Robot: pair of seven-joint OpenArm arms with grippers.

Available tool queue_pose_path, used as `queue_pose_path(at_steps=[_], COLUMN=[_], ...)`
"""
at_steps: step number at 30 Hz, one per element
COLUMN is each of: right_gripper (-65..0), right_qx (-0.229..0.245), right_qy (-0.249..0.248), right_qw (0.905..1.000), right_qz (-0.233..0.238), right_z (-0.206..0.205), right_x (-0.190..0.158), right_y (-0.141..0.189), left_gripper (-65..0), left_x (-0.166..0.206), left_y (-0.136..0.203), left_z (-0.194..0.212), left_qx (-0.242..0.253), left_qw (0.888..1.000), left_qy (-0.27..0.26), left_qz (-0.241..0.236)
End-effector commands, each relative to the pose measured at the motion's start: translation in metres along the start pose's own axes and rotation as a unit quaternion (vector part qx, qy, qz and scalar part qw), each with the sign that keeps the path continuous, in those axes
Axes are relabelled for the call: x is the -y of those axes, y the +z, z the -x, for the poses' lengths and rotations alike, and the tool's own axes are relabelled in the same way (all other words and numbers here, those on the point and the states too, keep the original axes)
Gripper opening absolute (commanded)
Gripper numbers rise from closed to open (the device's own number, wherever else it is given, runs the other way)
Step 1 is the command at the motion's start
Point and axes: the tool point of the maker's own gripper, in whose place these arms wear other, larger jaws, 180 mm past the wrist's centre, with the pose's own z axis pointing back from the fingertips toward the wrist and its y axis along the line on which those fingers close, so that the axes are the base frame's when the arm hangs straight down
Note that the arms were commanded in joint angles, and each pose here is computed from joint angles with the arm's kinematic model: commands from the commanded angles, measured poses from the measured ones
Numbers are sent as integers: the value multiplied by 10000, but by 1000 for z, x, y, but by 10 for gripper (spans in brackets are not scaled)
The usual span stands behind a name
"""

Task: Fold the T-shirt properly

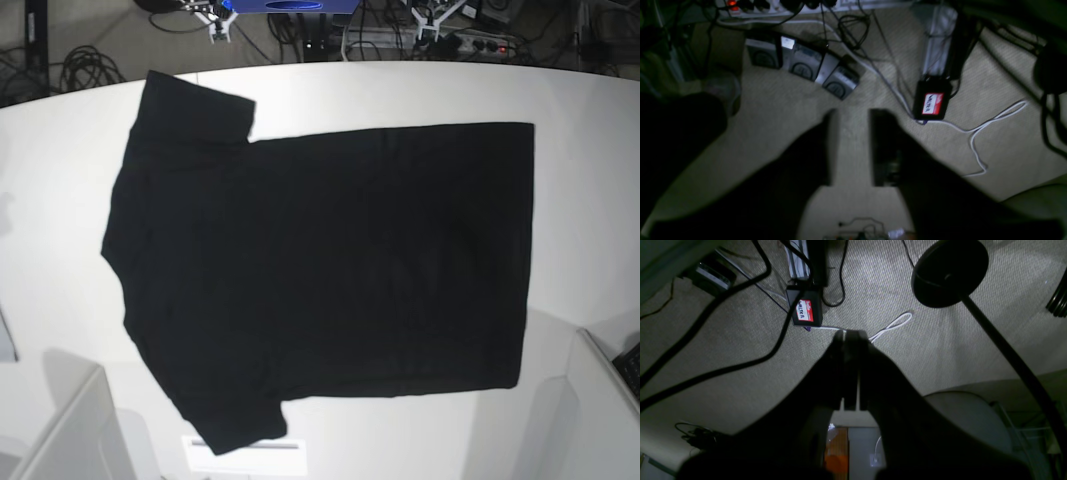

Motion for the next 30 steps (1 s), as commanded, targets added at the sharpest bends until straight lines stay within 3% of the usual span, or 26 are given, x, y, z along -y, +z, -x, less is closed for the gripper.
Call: queue_pose_path(at_steps=[1,5,7,9,30], right_gripper=[-650,-650,-650,-650,-650], right_qx=[-47,-55,-55,-55,-18], right_qy=[-27,11,11,26,36], right_qw=[10000,10000,10000,10000,10000], right_qz=[40,40,40,41,65], right_z=[5,6,6,6,2], right_x=[3,2,2,2,6], right_y=[0,0,0,0,0], left_gripper=[-418,-441,-522,-648,-650], left_x=[-2,-3,-3,-3,-6], left_y=[0,0,0,0,2], left_z=[2,2,2,3,13], left_qx=[-14,-14,-13,-21,-75], left_qw=[10000,10000,10000,10000,9999], left_qy=[-1,-3,-56,-41,-47], left_qz=[-31,-39,-27,-30,-51])
